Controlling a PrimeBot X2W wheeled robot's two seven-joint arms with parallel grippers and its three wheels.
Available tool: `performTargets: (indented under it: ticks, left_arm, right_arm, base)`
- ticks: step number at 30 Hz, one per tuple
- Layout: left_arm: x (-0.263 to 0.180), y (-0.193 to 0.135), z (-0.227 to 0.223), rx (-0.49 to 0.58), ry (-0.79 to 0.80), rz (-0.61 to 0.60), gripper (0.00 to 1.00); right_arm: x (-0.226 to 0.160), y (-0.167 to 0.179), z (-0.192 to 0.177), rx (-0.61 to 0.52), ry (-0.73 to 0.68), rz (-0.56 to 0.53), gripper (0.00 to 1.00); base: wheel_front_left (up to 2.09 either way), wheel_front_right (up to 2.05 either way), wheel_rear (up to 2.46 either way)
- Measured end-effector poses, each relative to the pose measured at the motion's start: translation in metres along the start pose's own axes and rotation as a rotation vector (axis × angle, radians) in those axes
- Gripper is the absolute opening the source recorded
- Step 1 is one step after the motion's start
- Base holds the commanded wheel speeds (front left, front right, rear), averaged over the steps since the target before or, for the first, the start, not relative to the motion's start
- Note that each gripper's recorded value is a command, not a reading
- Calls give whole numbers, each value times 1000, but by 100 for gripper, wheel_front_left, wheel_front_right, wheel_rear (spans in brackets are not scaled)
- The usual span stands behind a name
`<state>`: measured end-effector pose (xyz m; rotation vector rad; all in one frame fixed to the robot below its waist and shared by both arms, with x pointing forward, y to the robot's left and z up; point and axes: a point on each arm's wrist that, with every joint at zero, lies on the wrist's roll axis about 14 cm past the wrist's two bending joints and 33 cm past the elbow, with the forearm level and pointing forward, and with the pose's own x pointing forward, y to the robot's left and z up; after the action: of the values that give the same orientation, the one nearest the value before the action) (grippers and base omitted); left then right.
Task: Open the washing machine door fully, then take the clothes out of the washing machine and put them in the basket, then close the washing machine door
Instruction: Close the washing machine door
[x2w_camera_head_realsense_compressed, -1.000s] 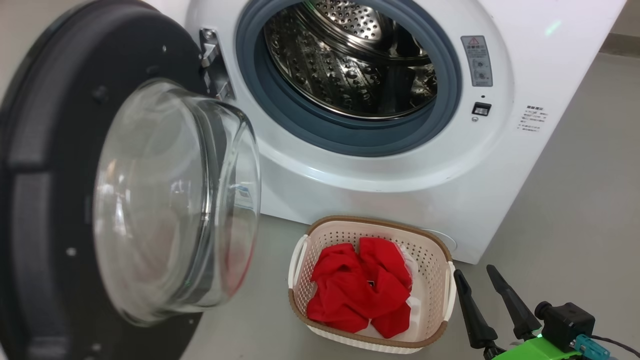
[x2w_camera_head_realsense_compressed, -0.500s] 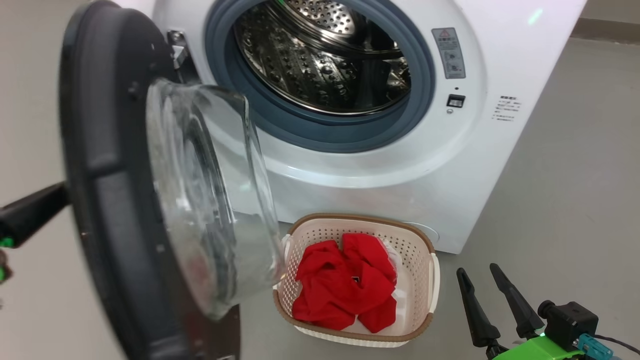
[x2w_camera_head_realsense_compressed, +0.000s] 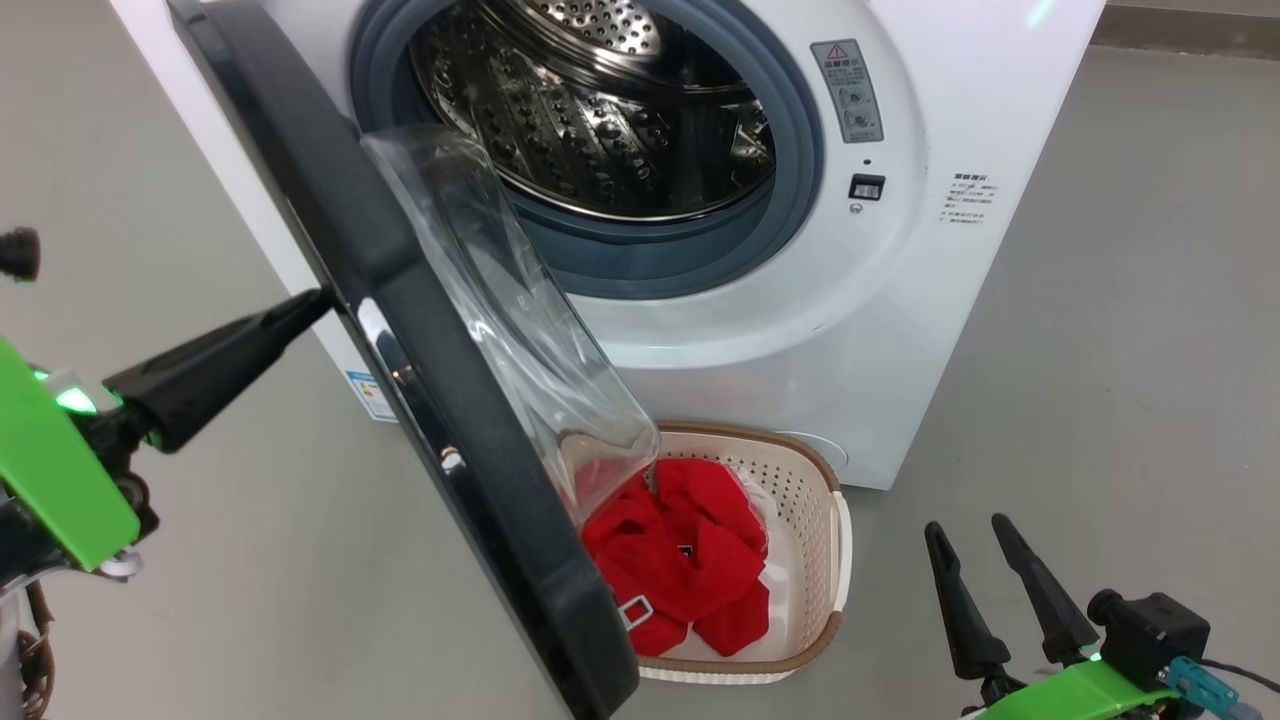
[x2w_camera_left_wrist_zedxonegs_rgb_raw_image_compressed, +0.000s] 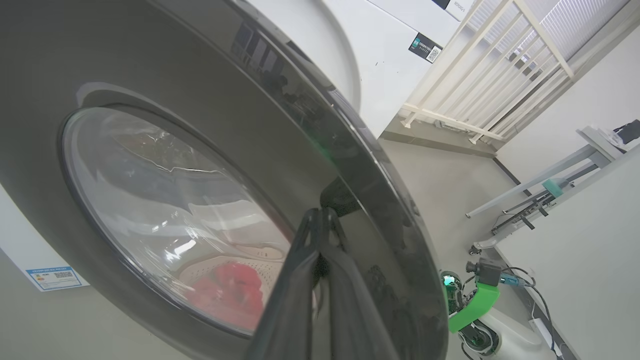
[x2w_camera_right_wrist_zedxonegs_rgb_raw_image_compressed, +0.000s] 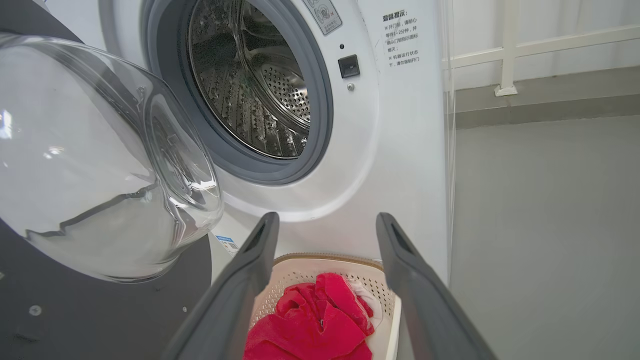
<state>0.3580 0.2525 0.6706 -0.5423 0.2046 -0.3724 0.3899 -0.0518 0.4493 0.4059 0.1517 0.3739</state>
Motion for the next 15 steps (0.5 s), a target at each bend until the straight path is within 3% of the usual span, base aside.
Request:
performTargets:
  ticks: [8, 14, 15]
  left_arm:
    - [-3, 9, 5, -6, -54, 37, 0]
    - [-19, 35, -25, -93, -67, 118, 0]
    - [-23, 40, -31, -109, -72, 134, 13]
  right_arm:
    - [1, 2, 5, -4, -16, 6, 100]
    - [0, 8, 9, -11, -25, 21, 100]
    - [-1, 9, 10, -13, -27, 24, 100]
  base:
    - [0, 0, 0]
    - [0, 0, 0]
    - [0, 0, 0]
